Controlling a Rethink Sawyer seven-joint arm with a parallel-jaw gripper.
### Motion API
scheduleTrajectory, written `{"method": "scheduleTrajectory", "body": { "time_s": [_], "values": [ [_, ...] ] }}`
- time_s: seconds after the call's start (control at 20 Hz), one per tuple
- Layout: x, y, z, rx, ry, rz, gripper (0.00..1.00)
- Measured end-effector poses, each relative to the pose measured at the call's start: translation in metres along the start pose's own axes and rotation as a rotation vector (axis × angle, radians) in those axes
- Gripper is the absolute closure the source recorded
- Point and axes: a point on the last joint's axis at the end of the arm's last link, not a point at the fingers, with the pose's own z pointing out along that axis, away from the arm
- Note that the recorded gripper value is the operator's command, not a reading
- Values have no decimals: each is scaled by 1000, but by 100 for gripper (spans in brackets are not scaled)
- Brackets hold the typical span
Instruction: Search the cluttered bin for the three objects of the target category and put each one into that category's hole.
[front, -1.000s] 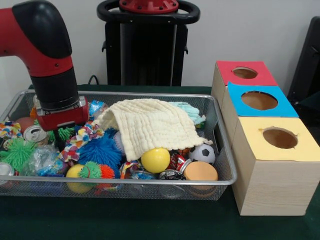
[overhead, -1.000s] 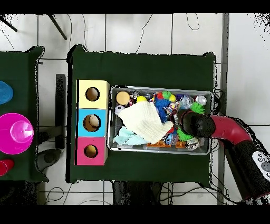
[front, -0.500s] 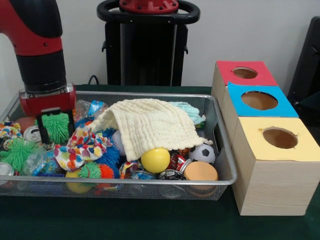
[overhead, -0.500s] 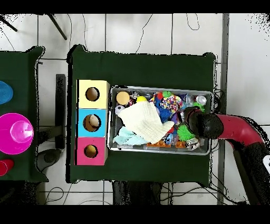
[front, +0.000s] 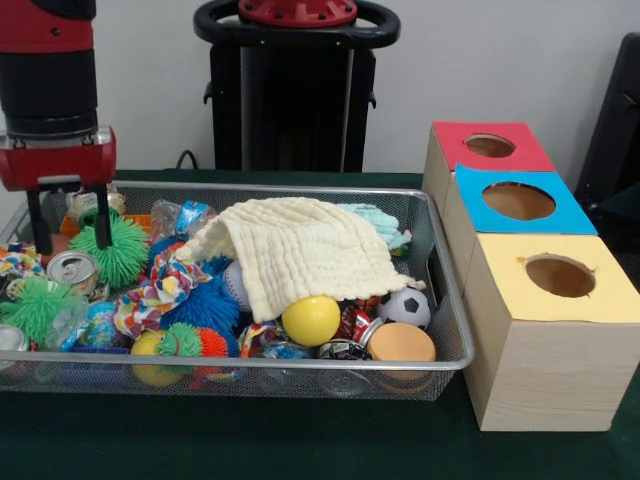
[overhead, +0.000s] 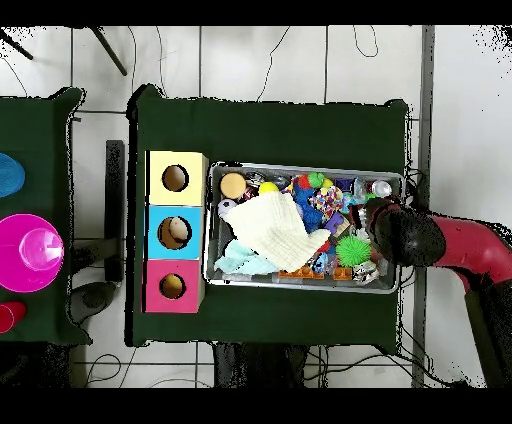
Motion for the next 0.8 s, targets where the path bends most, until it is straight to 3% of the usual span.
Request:
{"method": "scheduleTrajectory", "body": {
  "time_s": [0.3, 0.8],
  "values": [
    [14, 1, -7, -3, 15, 1, 0],
    [43, 24, 3, -53, 59, -10, 0]
  ]
}}
